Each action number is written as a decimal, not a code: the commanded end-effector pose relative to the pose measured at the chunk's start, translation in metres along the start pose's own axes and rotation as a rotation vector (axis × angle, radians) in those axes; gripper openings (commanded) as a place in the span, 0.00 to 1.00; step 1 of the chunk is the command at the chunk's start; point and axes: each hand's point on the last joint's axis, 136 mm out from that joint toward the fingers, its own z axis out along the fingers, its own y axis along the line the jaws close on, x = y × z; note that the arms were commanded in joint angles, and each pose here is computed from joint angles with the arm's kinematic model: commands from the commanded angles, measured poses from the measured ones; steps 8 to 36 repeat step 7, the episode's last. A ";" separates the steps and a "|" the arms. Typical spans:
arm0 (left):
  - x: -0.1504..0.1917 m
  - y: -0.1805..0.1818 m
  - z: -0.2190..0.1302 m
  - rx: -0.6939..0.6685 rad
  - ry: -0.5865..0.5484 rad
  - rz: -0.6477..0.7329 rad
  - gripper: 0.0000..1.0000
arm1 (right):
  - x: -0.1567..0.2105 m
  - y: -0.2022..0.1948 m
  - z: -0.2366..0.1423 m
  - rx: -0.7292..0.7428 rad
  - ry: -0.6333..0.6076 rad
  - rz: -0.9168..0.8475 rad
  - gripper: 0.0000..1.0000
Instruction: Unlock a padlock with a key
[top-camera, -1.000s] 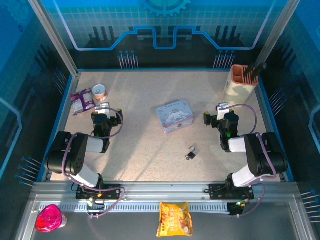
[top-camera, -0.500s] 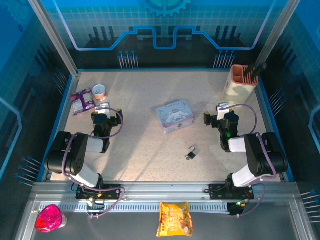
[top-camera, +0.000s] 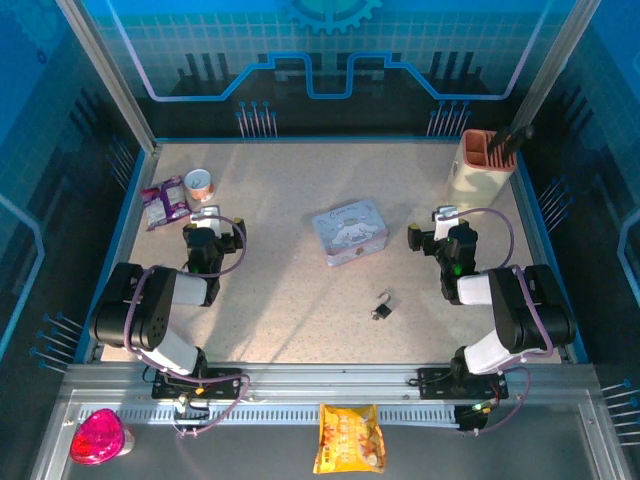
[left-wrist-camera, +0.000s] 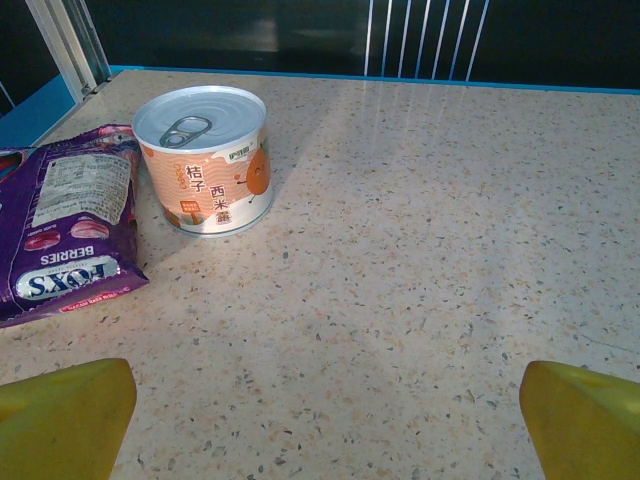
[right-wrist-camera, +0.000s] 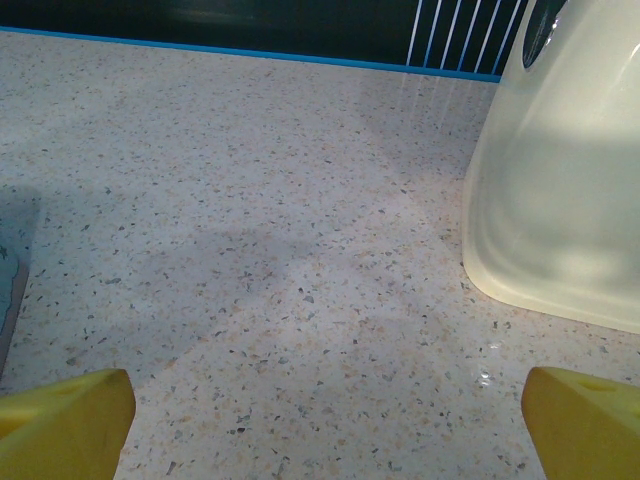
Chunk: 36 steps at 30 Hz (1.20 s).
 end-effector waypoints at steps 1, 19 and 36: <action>-0.006 -0.003 0.001 0.009 -0.016 -0.010 0.99 | -0.015 0.000 0.003 0.011 -0.042 0.011 1.00; -0.006 -0.003 0.001 0.010 -0.016 -0.010 0.99 | -0.014 0.000 0.002 0.013 -0.044 0.009 1.00; -0.006 -0.003 0.001 0.010 -0.016 -0.010 0.99 | -0.014 0.000 0.002 0.013 -0.044 0.009 1.00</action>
